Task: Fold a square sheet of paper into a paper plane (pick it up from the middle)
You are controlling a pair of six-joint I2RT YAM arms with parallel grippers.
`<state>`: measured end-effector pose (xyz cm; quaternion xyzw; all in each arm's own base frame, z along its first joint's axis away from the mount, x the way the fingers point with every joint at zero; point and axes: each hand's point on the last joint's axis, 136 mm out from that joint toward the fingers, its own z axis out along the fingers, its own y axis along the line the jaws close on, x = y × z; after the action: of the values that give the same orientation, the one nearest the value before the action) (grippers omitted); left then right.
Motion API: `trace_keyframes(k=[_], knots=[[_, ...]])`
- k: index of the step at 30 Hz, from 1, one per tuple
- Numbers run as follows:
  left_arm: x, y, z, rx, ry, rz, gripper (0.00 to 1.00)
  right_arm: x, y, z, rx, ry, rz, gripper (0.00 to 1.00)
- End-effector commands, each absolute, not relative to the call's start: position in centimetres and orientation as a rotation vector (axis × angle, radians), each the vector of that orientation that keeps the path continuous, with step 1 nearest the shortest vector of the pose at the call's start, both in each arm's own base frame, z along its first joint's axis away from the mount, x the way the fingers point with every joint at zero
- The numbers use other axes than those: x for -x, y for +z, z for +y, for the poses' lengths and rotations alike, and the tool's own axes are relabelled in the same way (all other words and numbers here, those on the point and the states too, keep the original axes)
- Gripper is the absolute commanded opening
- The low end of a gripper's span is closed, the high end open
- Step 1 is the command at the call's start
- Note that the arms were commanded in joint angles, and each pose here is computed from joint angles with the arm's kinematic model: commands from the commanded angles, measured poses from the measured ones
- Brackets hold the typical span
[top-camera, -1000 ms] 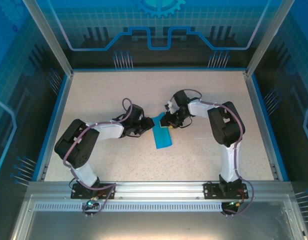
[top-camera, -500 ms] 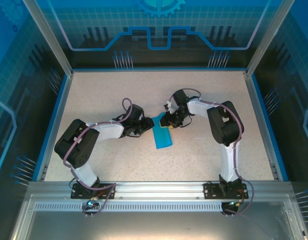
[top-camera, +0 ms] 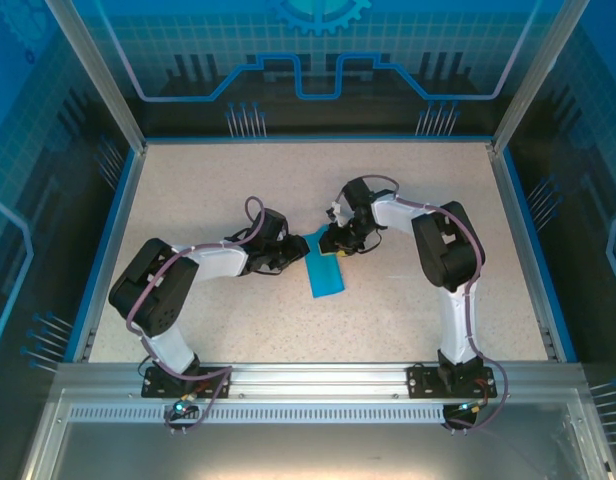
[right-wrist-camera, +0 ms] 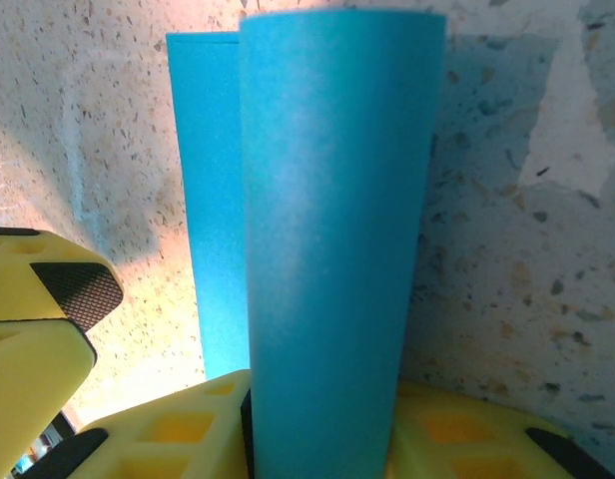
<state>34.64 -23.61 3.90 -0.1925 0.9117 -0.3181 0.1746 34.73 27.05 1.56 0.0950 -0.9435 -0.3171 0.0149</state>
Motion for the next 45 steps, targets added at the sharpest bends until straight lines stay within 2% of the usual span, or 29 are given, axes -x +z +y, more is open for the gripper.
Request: trace_keyframes(k=[1, 17, 28, 45], knots=[[-34.7, 5.4, -24.5, 0.519, -0.974, 2.560, 0.40, -34.1, -2.7, 24.9, -0.254, -0.736, -2.965, 0.35], [-34.2, 4.4, -26.3, 0.490, -1.042, 2.600, 0.28, -34.0, -2.8, 24.9, -0.261, -0.706, -2.959, 0.36], [-33.7, 3.2, -27.1, 0.481, -1.053, 2.645, 0.15, -34.1, -2.7, 25.0, -0.266, -0.703, -2.961, 0.36], [-33.2, 1.1, -26.4, 0.516, -0.954, 2.721, 0.10, -34.0, -2.8, 25.0, -0.265, -0.698, -2.959, 0.36]])
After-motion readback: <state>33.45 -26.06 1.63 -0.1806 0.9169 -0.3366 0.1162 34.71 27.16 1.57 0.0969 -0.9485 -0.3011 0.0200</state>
